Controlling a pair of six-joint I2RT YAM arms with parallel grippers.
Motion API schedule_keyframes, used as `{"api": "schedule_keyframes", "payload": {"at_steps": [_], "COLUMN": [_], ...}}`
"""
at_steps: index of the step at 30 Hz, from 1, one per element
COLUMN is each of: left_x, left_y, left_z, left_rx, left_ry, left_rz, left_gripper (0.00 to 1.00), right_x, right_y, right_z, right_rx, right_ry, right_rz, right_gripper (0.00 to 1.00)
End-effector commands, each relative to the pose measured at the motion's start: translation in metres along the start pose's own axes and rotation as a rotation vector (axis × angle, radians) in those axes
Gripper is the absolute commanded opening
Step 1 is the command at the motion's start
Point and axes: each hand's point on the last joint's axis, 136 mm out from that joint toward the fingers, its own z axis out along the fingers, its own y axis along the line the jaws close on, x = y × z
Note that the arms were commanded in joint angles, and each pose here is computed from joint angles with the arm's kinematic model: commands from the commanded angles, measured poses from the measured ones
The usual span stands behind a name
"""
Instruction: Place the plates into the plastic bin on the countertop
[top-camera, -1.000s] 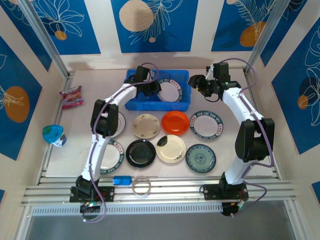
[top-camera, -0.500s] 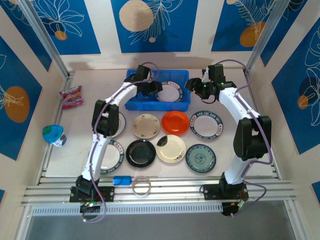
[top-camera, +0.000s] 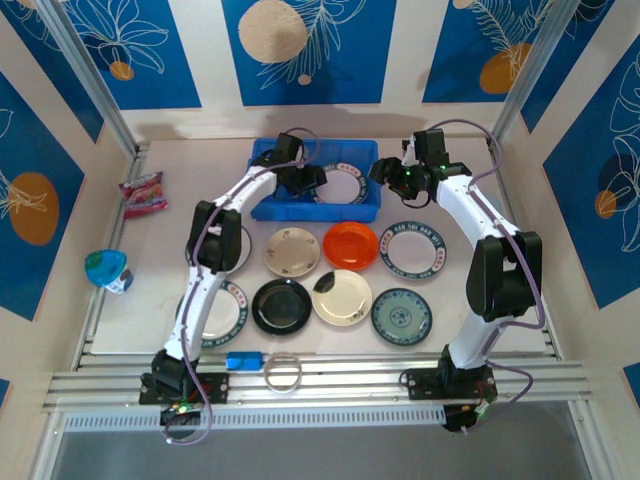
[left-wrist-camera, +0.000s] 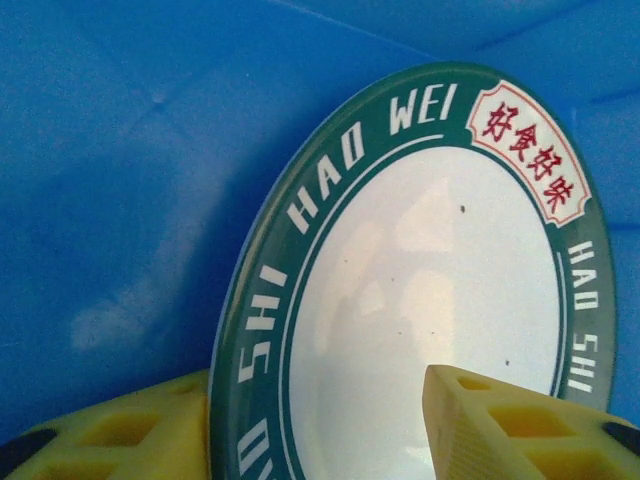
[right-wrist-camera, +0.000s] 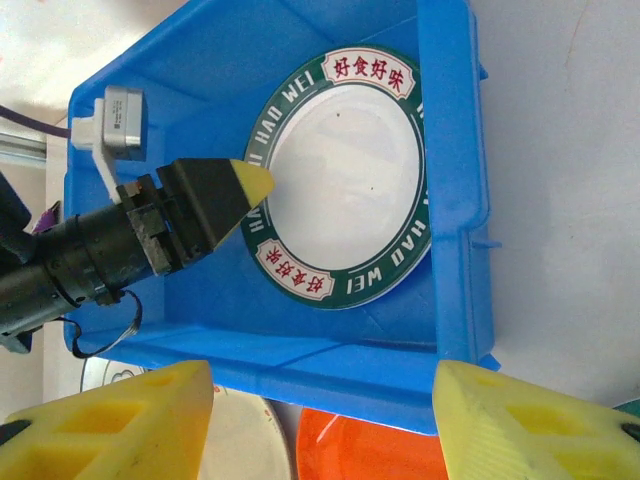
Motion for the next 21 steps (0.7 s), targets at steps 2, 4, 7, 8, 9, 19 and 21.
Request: {"api": "schedule_keyframes", "payload": {"at_steps": [2,4,7,8,9,19,21], "left_x": [0.003,0.002,-0.002,-0.004,-0.006,-0.063,-0.073], "left_y": [-0.012,-0.014,-0.016,-0.017,-0.019,-0.050,-0.057], "left_z": [0.004,0.002,-0.003,-0.006,-0.010,-0.095,-0.119], "left_rx": [0.021,0.017,0.011,0.009,0.003,-0.114,-0.145], "left_ry": [0.011,0.004,-0.010,-0.015,-0.026,-0.259,-0.307], "left_rz": [0.018,0.028,0.045,0.050,0.061,0.222,0.253], "left_gripper": [0.57,0.60,0.65,0.68,0.70,1.00,1.00], "right_x": [-0.001,-0.001,-0.001,-0.001,-0.002,-0.017,-0.017], "right_y": [0.007,0.008,0.009,0.011,0.011,0.026,0.029], "right_z": [0.000,0.001,0.001,0.000,-0.001,-0.017,-0.021], "right_rx": [-0.009,-0.007,-0.007,-0.008,-0.007,-0.025,-0.028], "right_ry": [0.006,0.008,0.011,0.011,0.008,-0.040,-0.045], "right_rz": [-0.023,-0.027,-0.031,-0.033,-0.035,-0.071,-0.077], "right_gripper": [0.61,0.61,0.61,0.61,0.61,0.60,0.60]}}
